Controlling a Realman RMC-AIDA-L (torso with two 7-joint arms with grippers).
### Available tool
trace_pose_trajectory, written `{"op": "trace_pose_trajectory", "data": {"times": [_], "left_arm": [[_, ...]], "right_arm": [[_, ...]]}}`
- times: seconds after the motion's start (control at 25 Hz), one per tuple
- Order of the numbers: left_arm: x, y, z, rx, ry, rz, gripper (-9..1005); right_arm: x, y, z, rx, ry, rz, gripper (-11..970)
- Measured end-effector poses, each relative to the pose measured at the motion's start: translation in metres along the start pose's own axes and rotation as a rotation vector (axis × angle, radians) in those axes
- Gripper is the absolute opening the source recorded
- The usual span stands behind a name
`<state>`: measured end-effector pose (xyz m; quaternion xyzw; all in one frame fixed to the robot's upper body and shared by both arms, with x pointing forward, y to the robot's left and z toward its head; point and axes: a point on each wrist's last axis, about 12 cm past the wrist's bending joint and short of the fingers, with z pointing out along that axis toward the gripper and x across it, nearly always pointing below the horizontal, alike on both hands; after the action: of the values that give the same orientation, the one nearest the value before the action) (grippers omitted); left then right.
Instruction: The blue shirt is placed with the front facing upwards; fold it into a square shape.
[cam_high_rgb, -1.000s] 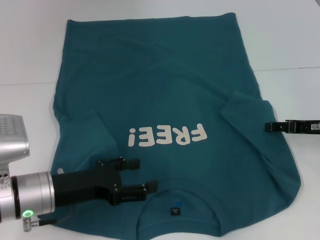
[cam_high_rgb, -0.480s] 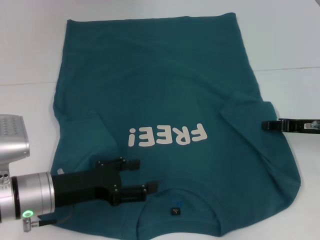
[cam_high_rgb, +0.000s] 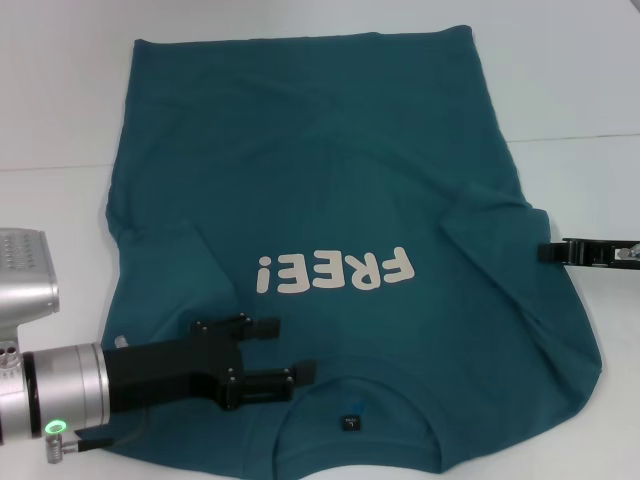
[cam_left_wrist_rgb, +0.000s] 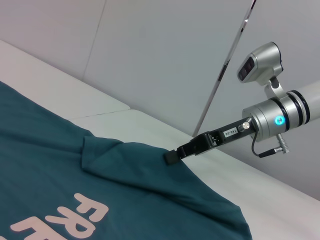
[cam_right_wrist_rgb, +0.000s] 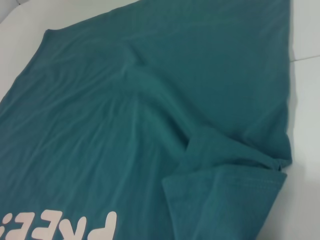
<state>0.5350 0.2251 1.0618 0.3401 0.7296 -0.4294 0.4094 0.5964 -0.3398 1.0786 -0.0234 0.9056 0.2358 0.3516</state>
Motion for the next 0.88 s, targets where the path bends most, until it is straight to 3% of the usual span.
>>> {"op": "trace_pose_trajectory", "data": {"times": [0.16, 0.32, 0.88], "left_arm": [[0.000, 0.000, 0.000, 0.000, -0.001, 0.000, 877], [0.000, 0.000, 0.000, 0.000, -0.002, 0.000, 877], [-0.001, 0.000, 0.001, 0.003, -0.003, 0.000, 877]], "right_arm": [[-0.001, 0.001, -0.001, -0.006, 0.001, -0.006, 9], [-0.005, 0.006, -0.003, -0.044, 0.000, -0.040, 10], [-0.011, 0.050, 0.014, -0.204, 0.098, -0.200, 10]]}}
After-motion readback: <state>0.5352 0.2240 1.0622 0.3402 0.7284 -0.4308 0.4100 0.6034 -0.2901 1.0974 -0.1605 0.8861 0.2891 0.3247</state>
